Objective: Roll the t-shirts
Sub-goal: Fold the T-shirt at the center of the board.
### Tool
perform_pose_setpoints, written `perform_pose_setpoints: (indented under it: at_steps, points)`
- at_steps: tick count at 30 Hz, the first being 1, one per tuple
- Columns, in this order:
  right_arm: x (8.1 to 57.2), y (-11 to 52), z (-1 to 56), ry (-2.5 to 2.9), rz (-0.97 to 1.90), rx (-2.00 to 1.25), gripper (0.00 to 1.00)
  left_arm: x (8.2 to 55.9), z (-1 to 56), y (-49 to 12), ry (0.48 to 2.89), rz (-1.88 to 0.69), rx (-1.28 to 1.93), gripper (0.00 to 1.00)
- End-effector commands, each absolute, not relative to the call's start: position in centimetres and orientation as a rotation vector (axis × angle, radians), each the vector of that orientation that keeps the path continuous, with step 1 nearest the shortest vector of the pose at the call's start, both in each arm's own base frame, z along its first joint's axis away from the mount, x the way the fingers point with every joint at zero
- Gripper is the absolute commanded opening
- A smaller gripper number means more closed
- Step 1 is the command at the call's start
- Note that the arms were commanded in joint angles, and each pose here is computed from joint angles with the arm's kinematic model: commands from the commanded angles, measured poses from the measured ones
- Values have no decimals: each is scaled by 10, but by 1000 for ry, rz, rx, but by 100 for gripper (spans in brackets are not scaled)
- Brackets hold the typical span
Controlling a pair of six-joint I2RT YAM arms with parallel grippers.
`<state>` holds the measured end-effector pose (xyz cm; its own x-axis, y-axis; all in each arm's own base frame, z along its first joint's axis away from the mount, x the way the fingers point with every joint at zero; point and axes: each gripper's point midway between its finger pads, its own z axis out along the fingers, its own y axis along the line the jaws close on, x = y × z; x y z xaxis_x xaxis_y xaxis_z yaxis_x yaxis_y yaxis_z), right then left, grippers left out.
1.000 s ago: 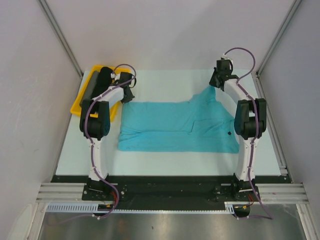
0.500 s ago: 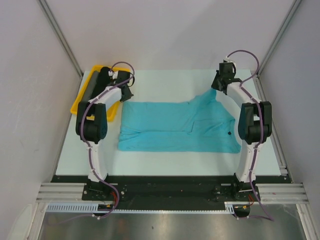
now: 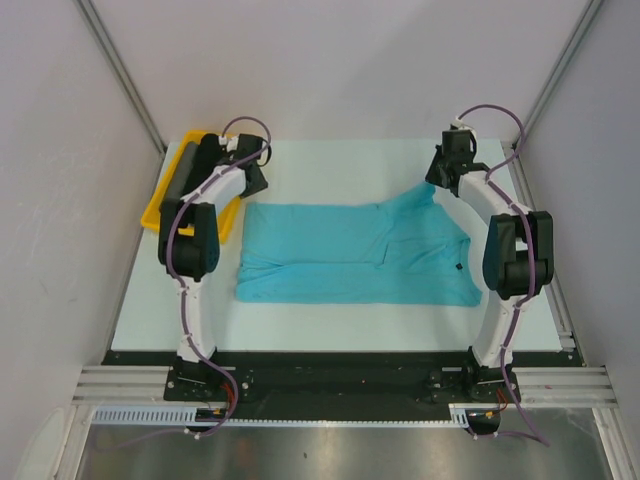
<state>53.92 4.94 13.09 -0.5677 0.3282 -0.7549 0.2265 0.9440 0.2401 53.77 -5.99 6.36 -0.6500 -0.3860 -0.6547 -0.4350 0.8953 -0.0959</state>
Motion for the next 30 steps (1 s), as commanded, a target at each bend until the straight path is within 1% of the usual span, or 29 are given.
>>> perform_pose_setpoints:
  at_steps: [1, 10, 12, 13, 14, 16, 17, 19, 23, 25, 26, 28, 30]
  points:
    - [544, 49, 159, 2119, 180, 390, 3, 537, 50, -53, 2381, 142, -624, 43]
    - [546, 45, 152, 2129, 193, 394, 3, 533, 32, -52, 2419, 162, -651, 42]
    - [547, 44, 150, 2132, 193, 398, 2, 532, 26, -53, 2436, 163, -653, 40]
    - [547, 44, 149, 2133, 193, 400, 2, 532, 25, -55, 2439, 161, -654, 38]
    - [547, 44, 149, 2133, 196, 400, 2, 532, 25, -55, 2438, 158, -656, 30]
    - [546, 42, 150, 2132, 195, 401, 2, 533, 26, -55, 2437, 151, -658, 19]
    - [546, 43, 151, 2130, 195, 401, 2, 533, 30, -57, 2431, 142, -658, 10]
    - [545, 41, 157, 2120, 195, 406, 2, 534, 36, -55, 2419, 141, -661, 0]
    - [540, 38, 168, 2109, 183, 418, 2, 533, 58, -56, 2377, 114, -649, 0]
    - [535, 36, 177, 2099, 183, 428, 2, 534, 80, -57, 2334, 75, -634, 0]
    - [532, 35, 178, 2104, 171, 437, 2, 528, 79, -57, 2343, 74, -628, 0]
    - [524, 34, 178, 2114, 160, 442, 2, 526, 99, -59, 2306, 41, -619, 0]
    - [511, 30, 181, 2123, 135, 463, 1, 515, 100, -58, 2311, 39, -614, 0]
